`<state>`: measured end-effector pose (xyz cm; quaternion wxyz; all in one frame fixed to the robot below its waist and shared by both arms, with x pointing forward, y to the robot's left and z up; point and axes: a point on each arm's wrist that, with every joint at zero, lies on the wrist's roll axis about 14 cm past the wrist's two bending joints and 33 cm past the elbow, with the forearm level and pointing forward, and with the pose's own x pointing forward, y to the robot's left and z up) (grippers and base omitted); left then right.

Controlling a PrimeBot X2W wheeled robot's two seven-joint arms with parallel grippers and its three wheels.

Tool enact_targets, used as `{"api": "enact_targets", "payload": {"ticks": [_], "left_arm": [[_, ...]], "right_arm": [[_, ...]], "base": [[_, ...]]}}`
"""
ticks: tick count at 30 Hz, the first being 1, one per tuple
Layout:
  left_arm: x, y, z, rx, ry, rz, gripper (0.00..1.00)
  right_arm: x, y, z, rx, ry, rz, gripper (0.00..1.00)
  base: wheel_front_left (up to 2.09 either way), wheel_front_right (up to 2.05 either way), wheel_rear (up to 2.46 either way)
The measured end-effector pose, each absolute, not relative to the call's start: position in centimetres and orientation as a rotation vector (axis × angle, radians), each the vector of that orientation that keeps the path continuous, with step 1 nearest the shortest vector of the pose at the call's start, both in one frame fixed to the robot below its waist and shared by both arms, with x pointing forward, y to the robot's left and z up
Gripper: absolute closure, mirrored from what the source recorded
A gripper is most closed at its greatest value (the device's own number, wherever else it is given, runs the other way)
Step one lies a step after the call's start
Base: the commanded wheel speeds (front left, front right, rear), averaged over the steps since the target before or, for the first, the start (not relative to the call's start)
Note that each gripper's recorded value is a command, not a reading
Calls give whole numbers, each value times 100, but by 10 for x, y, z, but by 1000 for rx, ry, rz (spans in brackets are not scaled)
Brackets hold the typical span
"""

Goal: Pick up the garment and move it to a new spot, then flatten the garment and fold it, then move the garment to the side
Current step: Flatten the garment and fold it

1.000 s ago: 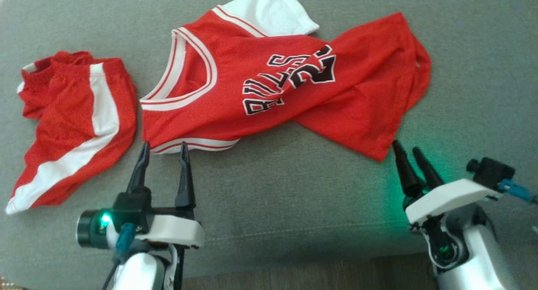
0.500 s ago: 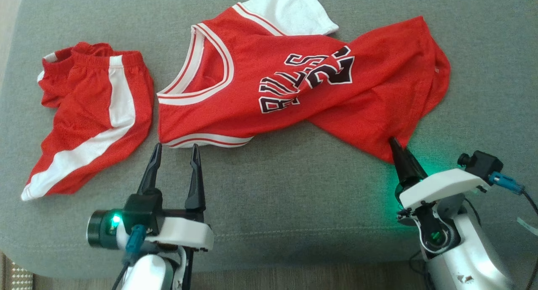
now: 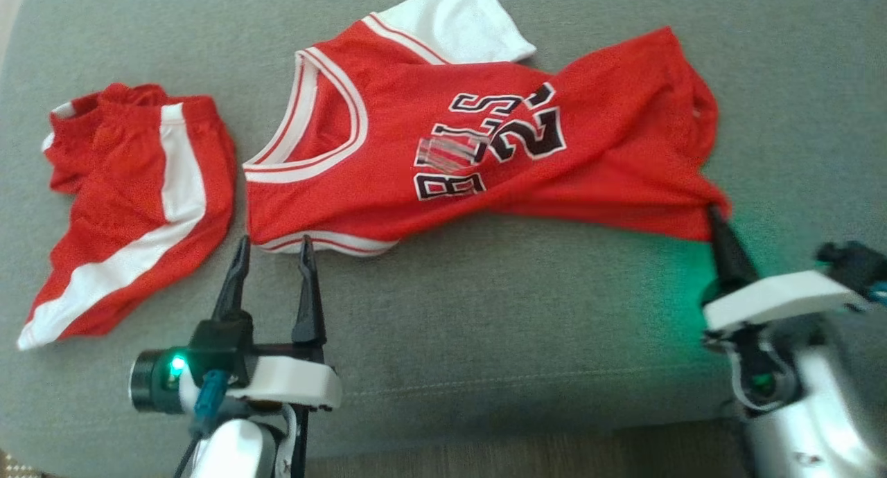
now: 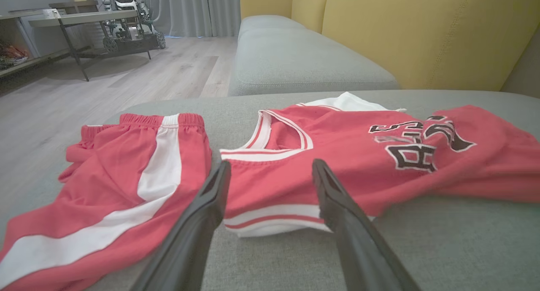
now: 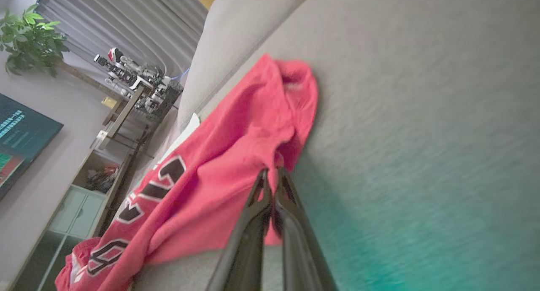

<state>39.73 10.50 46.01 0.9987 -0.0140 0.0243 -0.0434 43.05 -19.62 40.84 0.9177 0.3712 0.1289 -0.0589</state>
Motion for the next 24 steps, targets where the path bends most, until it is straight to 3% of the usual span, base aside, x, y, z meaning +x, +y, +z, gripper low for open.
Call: {"api": "enact_targets", "payload": {"ticks": [7,11,18,24], "left_arm": [[402,88,459,-42,49,-143,0],[400,80,453,-41,68,-184,0],[379,61,397,-75,273,-334,0],[393,32,398,-164,303,-455,0]], "right_arm": [[400,-294,442,645,106,-309,100],[382,-325,461,603,62,-373,100],[377,-318,467,597,72,-373,100],[378,-312,462,580,100,-363,100]], "base": [[0,0,0],[0,0,0],[0,0,0],[0,0,0]]}}
